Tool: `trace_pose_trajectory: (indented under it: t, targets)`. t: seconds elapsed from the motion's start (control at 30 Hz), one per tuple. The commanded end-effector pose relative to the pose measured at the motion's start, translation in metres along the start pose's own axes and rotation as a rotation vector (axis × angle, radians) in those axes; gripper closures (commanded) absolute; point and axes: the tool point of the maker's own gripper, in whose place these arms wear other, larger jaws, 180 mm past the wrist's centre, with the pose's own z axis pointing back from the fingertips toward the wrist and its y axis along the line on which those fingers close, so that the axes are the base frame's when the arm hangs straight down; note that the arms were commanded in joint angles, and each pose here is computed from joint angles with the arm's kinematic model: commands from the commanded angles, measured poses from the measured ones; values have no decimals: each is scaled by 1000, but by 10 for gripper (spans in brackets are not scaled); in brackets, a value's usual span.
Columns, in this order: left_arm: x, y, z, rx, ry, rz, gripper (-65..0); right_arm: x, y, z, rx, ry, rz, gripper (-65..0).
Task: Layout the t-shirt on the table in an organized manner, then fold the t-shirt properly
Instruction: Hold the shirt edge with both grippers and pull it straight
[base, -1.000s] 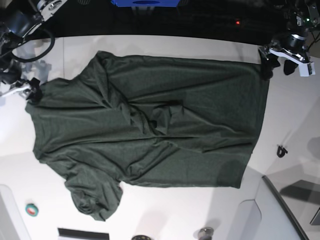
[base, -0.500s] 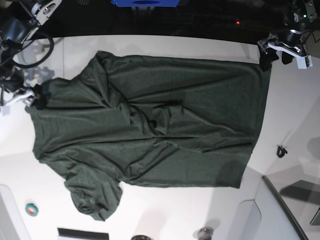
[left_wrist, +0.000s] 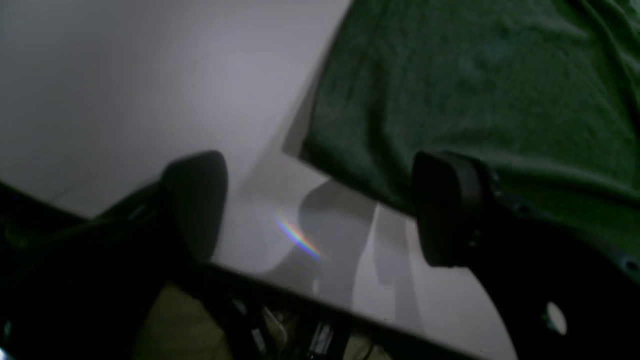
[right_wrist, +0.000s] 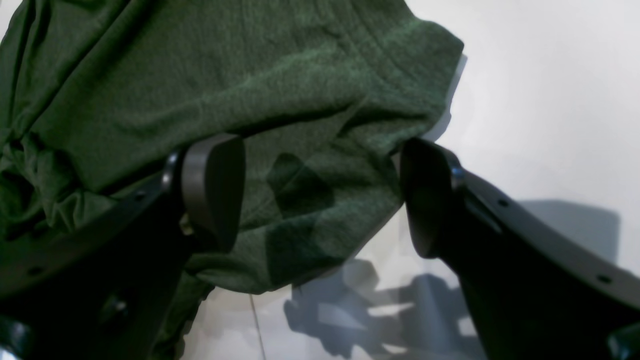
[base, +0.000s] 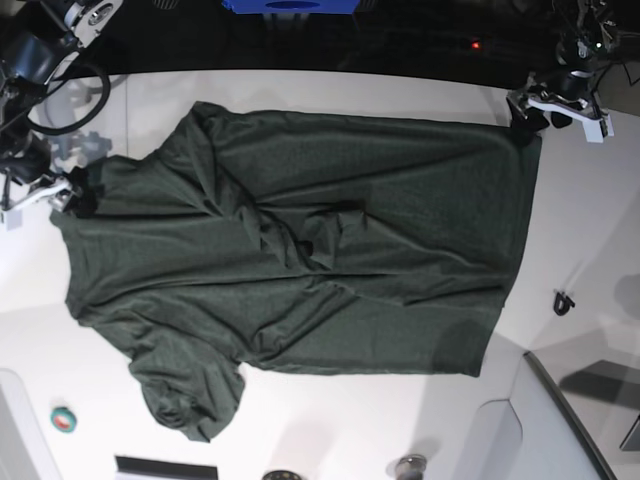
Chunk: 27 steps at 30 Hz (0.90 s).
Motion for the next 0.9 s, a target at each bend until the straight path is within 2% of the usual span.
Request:
trace_pose_trajectory:
  t: [0.0, 0.07, 0.3, 0.47, 0.53, 0.7, 0.87]
  targets:
    - [12, -2, 1, -13, -37, -4, -556, -3, -5, 2, -20, 36, 23, -452]
    - [14, -7, -5, -21, -45, 8, -556, -2, -6, 3, -21, 36, 24, -452]
    - [-14, -5, -22, -13, 27, 71, -555, -3, -7, 4, -24, 38, 24, -447]
    - [-28, -24, -28, -61, 74, 41, -540, -8, -10, 5, -30, 47, 24, -360]
    - [-26, -29, -33, -72, 69, 42, -466, -8, -11, 6, -32, 48, 24, -351]
    - [-25, -30, -37, -72, 69, 53, -214, -7, -12, 6, -33, 47, 25, -351]
    - [-22, -30, -37, -73, 65, 49, -16, -9, -12, 6, -35, 51, 28, -350]
